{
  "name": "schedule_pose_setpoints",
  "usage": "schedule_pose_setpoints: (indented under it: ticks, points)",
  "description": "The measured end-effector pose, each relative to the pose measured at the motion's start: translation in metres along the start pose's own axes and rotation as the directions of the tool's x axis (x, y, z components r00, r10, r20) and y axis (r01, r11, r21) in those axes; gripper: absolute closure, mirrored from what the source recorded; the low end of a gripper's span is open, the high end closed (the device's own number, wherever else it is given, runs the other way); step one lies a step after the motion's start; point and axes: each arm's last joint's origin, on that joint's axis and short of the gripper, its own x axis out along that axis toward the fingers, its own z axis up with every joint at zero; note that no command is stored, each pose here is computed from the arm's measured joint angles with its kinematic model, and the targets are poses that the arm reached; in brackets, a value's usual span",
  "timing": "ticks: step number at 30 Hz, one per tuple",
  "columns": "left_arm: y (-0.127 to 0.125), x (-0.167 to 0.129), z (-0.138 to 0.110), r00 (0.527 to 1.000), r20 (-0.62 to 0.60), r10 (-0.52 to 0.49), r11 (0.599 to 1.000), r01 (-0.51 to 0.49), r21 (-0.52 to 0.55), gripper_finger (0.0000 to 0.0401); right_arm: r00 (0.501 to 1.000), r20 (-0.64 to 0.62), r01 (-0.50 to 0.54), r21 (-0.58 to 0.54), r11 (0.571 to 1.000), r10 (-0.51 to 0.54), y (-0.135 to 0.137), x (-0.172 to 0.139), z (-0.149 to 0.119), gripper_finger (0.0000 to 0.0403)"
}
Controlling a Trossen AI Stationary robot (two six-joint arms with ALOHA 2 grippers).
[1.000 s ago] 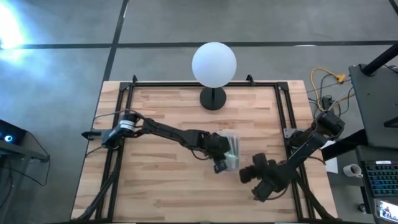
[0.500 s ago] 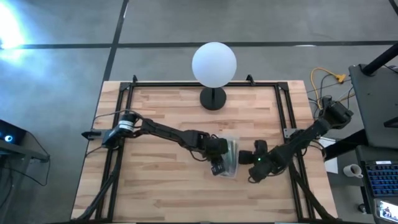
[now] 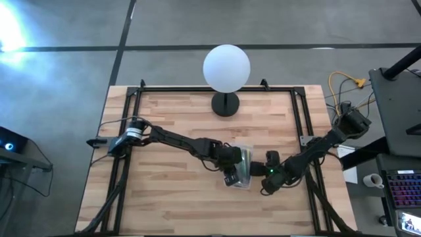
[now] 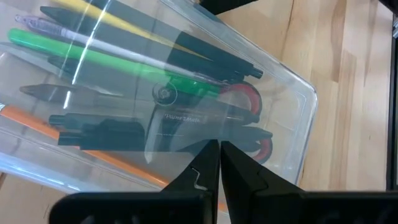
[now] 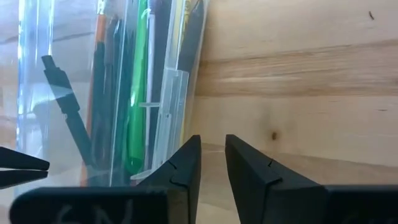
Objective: Pick & place school supplies into a supply box
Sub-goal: Close the transparent supply box
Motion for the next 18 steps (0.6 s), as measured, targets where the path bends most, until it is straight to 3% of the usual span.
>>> schedule_pose_setpoints:
  ticks: [18]
  points:
    - [0.0010,-0.0001,-0.0010,1.000,-0.007,0.011,1.000,-0.011,-0.002,0.0398,0.997,0.030,-0.064,-0.001,0.998,0.064,0.0082,0.0020,0.0039,0.0342]
